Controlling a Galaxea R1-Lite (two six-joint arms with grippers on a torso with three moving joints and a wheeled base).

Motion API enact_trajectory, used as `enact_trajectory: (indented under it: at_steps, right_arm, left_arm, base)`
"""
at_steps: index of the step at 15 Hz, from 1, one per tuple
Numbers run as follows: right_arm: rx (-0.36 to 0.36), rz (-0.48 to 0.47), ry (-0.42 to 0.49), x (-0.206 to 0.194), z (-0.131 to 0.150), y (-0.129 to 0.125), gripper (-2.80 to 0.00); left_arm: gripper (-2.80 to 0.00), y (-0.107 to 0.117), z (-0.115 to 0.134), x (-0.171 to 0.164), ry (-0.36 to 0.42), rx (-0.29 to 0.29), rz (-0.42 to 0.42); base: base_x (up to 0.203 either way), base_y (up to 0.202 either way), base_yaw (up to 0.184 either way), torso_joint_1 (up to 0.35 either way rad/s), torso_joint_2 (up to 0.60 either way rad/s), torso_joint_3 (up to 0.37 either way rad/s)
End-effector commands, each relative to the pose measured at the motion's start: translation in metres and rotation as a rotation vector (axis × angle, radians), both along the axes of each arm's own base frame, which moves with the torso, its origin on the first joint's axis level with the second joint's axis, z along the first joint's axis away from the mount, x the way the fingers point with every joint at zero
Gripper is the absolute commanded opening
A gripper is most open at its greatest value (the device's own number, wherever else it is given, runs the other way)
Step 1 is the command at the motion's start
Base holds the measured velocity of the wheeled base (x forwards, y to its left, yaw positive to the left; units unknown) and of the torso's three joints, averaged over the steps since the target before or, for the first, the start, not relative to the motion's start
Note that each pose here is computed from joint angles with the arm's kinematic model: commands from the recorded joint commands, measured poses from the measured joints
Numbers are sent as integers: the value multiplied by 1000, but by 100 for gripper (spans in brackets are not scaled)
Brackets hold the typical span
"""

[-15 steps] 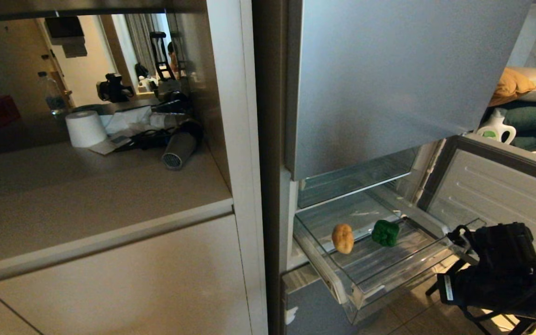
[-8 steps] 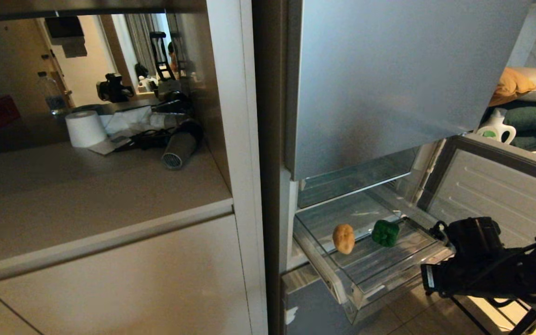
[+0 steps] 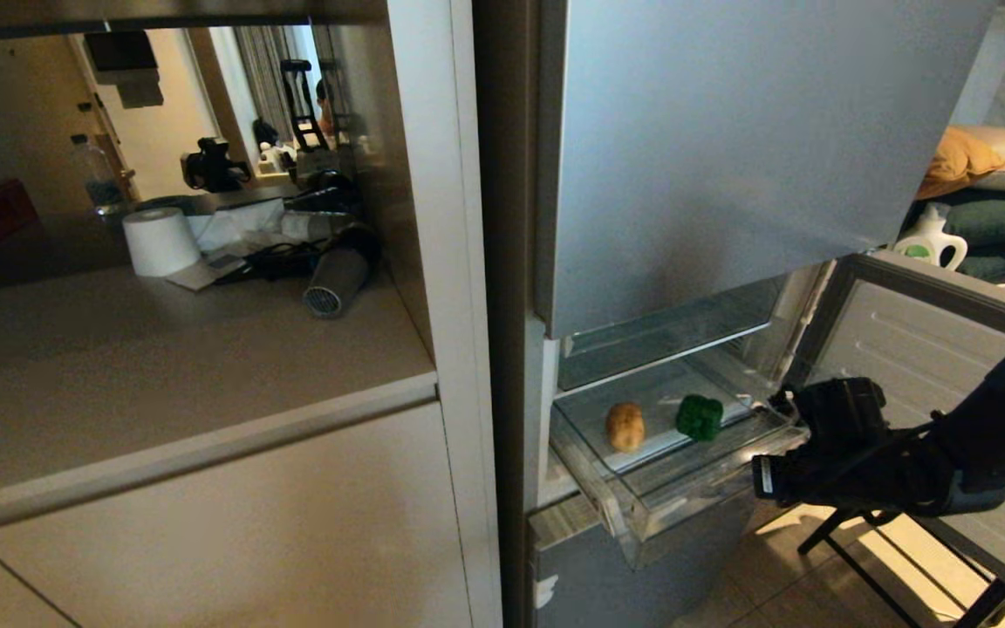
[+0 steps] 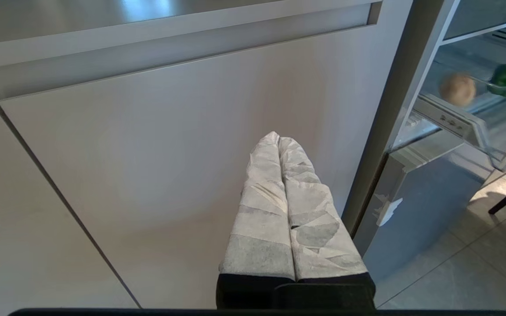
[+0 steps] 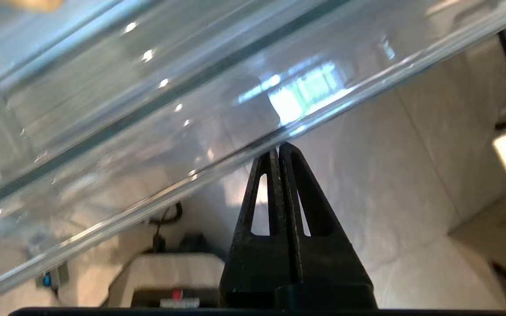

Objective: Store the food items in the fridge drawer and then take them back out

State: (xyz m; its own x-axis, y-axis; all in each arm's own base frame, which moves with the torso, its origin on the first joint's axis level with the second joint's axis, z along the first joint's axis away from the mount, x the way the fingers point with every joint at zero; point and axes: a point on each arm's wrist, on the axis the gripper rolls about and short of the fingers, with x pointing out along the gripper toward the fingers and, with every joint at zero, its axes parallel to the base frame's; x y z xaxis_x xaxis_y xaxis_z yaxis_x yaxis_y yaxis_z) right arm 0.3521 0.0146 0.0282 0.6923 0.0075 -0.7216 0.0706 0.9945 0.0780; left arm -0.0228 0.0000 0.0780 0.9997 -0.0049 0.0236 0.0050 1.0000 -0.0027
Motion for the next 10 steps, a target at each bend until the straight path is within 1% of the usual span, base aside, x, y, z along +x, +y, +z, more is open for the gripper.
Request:
enact_trajectory:
  at_steps: [1, 5, 8, 10]
  right_arm:
    - [2, 8, -17, 18, -8, 3, -280]
    - [16, 49, -78, 62, -26, 18, -280]
    - [54, 103, -149, 82, -36, 29, -280]
    - [88, 143, -217, 91, -34, 32, -280]
  left_arm:
    - [-280, 0, -3, 1, 11, 0, 0]
    - [-280, 0, -3, 1, 10, 0, 0]
    - [-280, 0, -3, 1, 10, 0, 0]
    - [-280, 0, -3, 1, 10, 0, 0]
  base:
    - [0, 0, 0, 0, 0, 0]
    - [0, 0, 0, 0, 0, 0]
    - [0, 0, 0, 0, 0, 0]
    - [0, 0, 0, 0, 0, 0]
